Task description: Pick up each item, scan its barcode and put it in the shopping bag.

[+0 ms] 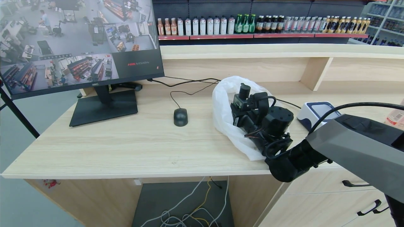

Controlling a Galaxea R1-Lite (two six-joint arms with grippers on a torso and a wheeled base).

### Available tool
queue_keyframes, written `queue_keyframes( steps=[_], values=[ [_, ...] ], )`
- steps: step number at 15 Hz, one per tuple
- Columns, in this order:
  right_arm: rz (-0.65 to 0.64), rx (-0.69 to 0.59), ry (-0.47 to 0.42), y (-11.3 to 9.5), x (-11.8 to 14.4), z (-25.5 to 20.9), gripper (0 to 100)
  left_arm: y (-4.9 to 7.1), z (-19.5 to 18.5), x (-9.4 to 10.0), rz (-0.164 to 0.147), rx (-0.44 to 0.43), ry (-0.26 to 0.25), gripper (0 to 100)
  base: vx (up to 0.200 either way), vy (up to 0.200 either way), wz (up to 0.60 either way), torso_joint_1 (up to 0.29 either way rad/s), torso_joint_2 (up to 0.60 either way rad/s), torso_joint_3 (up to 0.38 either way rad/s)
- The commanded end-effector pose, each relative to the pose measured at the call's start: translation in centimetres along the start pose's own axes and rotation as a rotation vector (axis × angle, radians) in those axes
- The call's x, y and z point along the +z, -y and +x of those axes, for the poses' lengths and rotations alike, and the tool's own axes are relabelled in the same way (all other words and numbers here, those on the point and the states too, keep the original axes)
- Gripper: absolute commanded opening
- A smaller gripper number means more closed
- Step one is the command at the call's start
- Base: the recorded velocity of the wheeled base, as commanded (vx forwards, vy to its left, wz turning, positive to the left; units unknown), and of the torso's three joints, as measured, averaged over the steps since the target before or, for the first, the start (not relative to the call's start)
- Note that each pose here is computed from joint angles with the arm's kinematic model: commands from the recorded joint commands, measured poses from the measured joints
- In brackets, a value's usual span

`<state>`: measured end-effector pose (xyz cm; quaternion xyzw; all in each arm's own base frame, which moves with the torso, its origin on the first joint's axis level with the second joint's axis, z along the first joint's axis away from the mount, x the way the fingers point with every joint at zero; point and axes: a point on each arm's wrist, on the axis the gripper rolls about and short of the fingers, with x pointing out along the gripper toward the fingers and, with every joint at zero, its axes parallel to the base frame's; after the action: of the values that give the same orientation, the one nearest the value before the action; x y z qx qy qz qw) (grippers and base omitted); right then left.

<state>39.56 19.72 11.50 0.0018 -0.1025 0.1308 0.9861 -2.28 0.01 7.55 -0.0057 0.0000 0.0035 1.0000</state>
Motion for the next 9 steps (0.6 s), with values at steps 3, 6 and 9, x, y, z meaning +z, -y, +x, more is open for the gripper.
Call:
queue_keyframes(
  steps=[3, 6, 9],
  values=[
    [-0.003, 0.006, -0.027, -0.18, -0.87, -0.03, 0, 0.0, 0.0, 0.0, -0.001, 0.001, 0.0, 100, 0.0, 0.0, 0.0, 0.0, 0.0, 0.0],
    [-0.002, 0.003, -0.025, 0.01, -0.85, 0.03, 0, 0.0, 0.0, 0.0, -0.001, 0.001, 0.0, 100, 0.0, 0.0, 0.0, 0.0, 0.0, 0.0],
    [0.0, -0.005, -0.021, 0.03, -0.77, 0.08, 0, 0.0, 0.0, 0.0, -0.001, 0.001, 0.0, 100, 0.0, 0.0, 0.0, 0.0, 0.0, 0.0]
  ],
)
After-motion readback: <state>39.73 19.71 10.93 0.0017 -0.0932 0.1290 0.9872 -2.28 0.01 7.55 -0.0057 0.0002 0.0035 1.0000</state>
